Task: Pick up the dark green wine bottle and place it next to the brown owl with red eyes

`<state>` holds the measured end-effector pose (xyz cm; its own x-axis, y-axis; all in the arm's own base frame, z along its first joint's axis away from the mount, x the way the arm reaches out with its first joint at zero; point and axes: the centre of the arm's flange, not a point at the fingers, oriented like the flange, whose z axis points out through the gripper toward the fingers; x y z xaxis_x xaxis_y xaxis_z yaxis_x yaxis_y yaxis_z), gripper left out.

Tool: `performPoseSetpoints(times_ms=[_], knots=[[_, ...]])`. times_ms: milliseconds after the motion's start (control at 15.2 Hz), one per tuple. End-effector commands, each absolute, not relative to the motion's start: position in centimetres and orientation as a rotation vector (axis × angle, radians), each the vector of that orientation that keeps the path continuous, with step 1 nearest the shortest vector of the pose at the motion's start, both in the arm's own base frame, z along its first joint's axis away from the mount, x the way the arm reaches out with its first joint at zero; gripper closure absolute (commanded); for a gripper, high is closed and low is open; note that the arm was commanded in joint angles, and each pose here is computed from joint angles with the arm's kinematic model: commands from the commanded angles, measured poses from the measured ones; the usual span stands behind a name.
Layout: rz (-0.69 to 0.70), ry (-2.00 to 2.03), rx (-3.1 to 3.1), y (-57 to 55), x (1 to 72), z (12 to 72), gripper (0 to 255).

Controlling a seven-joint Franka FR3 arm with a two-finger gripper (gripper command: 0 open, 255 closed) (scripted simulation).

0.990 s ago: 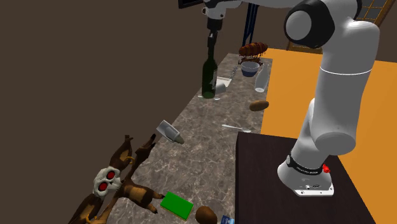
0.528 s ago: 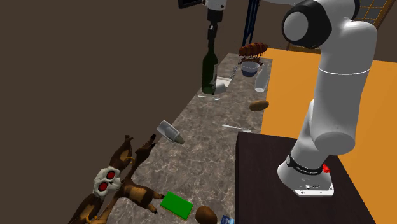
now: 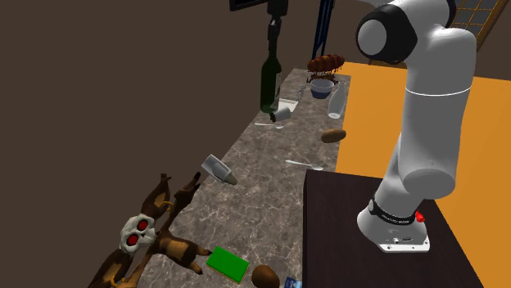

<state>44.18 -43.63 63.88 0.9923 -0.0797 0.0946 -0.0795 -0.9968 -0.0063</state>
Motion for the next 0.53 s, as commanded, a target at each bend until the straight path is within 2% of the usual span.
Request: performPoseSetpoints(times_ms=[0,462], knots=[[-0.149,0.125,-3.133,-43.7,44.2,64.6,255],[-0.149,0.125,-3.133,-34.7,45.4,66.4,255]])
